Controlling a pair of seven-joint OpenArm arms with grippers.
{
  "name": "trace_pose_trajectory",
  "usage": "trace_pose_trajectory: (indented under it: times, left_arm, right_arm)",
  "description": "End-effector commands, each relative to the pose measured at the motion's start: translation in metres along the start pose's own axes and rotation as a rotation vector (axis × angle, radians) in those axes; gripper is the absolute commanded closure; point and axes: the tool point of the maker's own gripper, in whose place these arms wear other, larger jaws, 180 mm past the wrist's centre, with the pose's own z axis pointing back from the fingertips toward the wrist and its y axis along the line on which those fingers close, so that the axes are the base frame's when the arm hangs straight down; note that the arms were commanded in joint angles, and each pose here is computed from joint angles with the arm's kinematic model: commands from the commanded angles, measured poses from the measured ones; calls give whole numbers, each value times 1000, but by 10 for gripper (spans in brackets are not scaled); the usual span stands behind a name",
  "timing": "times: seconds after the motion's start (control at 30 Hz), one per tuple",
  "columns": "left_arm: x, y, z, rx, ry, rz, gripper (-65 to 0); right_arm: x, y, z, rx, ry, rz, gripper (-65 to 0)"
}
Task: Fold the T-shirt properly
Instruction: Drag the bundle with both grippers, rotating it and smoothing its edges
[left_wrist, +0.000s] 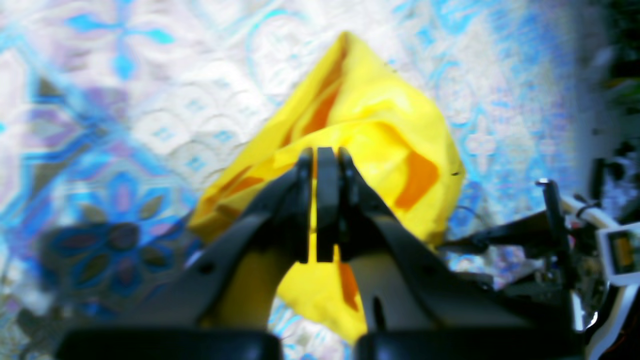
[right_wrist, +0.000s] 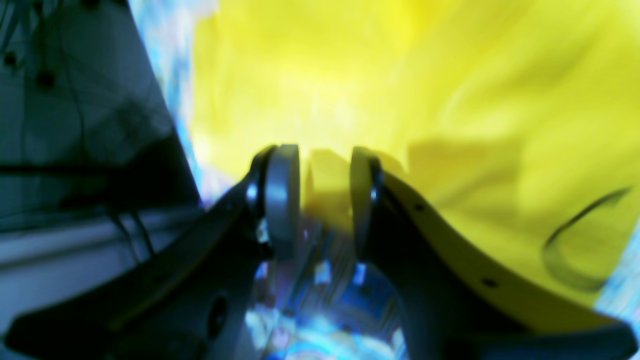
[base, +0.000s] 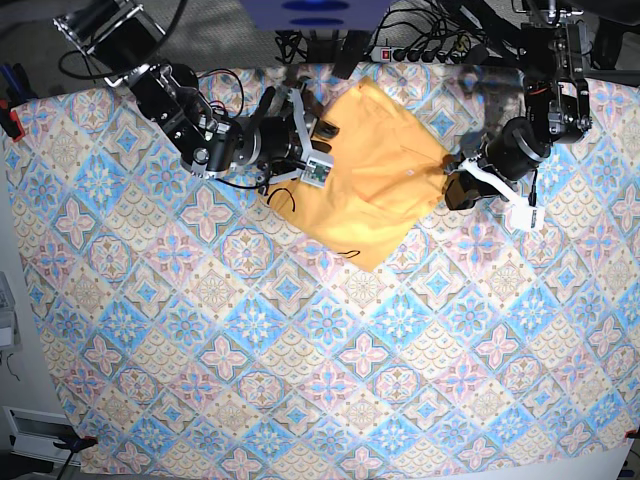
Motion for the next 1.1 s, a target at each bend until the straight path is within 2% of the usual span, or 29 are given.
trace_pose_trajectory:
  times: [0.0, 0.2, 0.3, 0.47, 0.57, 0.7, 0.83, 0.93, 1.07]
  left_arm:
    - [13, -9, -5, -31, -36, -10, -1]
    - [-28, -10, -49, -42, 102, 33, -1]
    - [-37, -20, -63, -67, 141, 36, -1]
    - [-62, -17, -75, -47, 223, 9, -1]
    - [-71, 2, -82, 6, 262, 19, -1]
    - [-76, 13, -82, 53, 282, -24, -1]
    - [-79, 21, -81, 90, 299, -69, -1]
    - [-75, 17, -79, 83, 290, -83, 0]
    - [-57, -10, -67, 25, 218, -122, -1]
  right_arm:
    - [14, -7, 7, -17, -43, 12, -169]
    - [39, -36, 19, -100, -131, -38, -169]
    - [51, -68, 32, -196, -156, -33, -169]
    - [53, -98, 40, -309, -112, 5, -168]
    - [52, -109, 32, -319, -94, -10, -166]
    - [37, -120, 19, -320, -38, -44, -107]
    - [37, -121, 11, -322, -44, -47, -69]
    - [42, -122, 11, -326, -63, -39, -71]
    - [50, -120, 11, -325, -84, -33, -71]
